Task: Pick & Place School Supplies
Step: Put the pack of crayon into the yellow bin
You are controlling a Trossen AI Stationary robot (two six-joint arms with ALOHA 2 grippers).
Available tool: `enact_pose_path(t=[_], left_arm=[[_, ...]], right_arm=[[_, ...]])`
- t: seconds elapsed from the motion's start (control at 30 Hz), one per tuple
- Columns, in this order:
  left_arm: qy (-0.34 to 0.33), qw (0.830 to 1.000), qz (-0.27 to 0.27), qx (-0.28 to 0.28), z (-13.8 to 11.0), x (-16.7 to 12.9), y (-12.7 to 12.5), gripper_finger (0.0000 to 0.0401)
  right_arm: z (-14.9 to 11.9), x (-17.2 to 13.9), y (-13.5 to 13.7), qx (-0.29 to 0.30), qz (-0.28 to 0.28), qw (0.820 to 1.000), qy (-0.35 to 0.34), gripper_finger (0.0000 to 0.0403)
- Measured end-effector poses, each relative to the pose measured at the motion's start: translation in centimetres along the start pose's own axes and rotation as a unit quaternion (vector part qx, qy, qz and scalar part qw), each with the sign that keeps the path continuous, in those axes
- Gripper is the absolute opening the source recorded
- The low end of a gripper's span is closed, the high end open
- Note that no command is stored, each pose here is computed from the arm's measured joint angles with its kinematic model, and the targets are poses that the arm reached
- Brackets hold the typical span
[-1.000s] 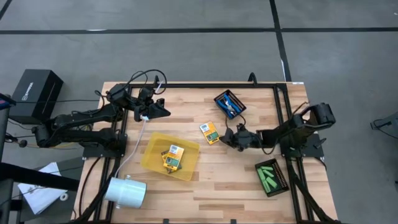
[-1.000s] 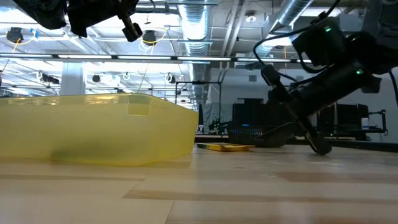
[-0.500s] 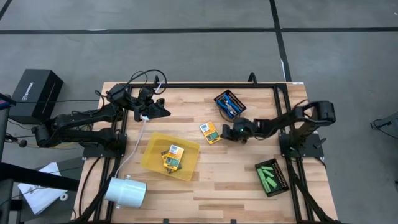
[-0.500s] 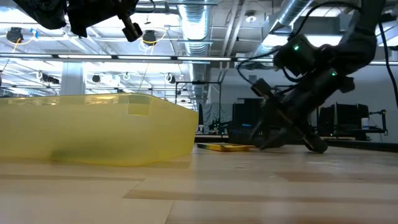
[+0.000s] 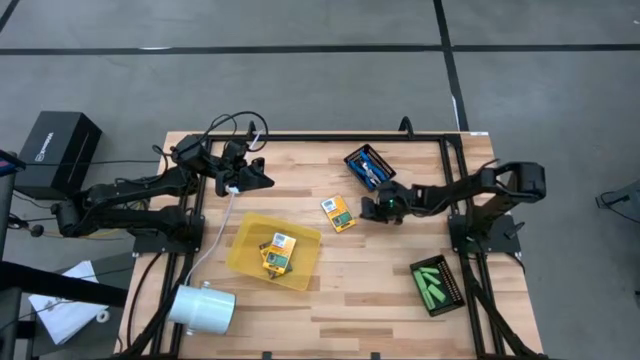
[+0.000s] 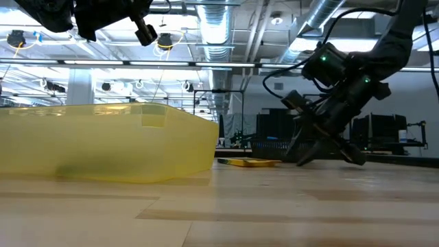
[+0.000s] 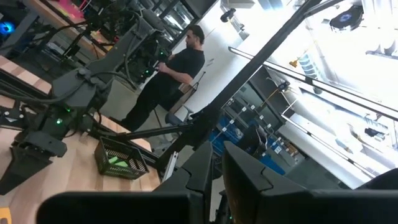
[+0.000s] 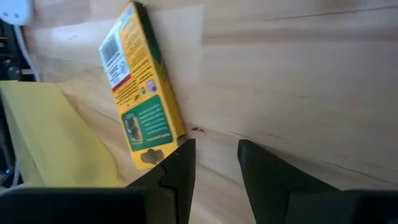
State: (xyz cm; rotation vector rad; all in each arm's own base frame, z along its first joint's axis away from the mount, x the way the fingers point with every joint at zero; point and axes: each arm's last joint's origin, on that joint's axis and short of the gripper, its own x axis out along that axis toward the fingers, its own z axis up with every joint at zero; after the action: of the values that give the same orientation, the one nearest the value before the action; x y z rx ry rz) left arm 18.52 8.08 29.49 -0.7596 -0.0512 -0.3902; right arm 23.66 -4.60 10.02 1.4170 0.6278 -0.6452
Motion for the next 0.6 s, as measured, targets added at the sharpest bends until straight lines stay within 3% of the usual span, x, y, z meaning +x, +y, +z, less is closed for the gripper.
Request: enact_pose_path(t=[0.6], left_arm=[[0.008, 1.000, -0.006, 0.000, 0.0, 0.0, 0.0, 0.0030]], right_arm=[[0.7, 4.7, 4.2, -0.039, 0.051, 0.996, 0.064, 0.0118]])
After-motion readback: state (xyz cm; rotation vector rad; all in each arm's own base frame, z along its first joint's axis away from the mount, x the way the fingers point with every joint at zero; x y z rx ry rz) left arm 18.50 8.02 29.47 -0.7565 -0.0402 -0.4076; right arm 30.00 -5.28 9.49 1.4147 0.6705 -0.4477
